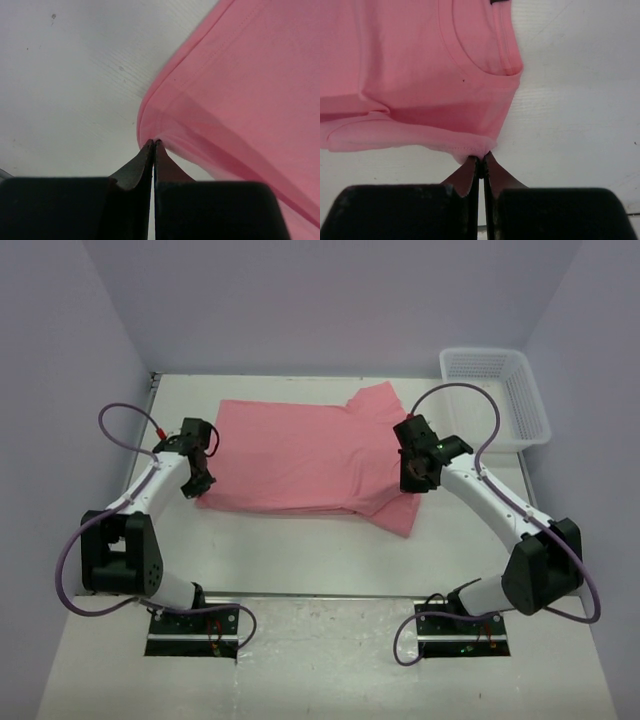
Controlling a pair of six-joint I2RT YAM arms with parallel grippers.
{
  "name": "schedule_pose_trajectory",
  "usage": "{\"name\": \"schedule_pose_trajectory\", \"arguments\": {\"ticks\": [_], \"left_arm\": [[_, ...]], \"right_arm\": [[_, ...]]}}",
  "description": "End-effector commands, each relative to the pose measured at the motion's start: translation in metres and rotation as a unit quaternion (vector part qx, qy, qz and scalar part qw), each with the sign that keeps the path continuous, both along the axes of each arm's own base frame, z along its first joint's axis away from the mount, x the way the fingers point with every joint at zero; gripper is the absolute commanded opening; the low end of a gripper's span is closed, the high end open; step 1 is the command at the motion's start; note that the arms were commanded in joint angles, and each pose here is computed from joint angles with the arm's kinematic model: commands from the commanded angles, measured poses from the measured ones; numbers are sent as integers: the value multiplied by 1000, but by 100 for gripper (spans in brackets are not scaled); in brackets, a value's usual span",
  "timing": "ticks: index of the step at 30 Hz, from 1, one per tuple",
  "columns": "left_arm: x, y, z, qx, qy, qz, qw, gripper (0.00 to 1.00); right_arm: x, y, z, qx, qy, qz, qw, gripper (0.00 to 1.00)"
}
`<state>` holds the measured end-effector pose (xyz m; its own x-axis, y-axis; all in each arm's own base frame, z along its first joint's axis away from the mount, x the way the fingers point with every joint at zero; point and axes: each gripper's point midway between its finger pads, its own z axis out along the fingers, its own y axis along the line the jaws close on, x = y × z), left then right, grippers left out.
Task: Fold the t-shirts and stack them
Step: Fold the flattened tshirt in 1/3 of the way
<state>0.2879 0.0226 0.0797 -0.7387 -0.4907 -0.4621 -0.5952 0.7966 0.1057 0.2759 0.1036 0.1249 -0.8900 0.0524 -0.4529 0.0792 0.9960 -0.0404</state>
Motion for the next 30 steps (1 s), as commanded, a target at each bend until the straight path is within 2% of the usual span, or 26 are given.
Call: {"name": "schedule_pose_trajectory", "arguments": {"ticks": [1, 13, 30], "left_arm": [[22, 8, 16, 14, -36, 21, 999, 0], [51, 6, 17, 13, -33, 13, 999, 0], [81, 3, 7, 15, -16, 3, 1000, 0]], "right_arm": [[22, 3, 14, 9, -24, 5, 1000, 0], [52, 10, 6, 13, -14, 5, 1000, 0], [73, -4, 4, 8, -12, -18, 1000, 0]]}}
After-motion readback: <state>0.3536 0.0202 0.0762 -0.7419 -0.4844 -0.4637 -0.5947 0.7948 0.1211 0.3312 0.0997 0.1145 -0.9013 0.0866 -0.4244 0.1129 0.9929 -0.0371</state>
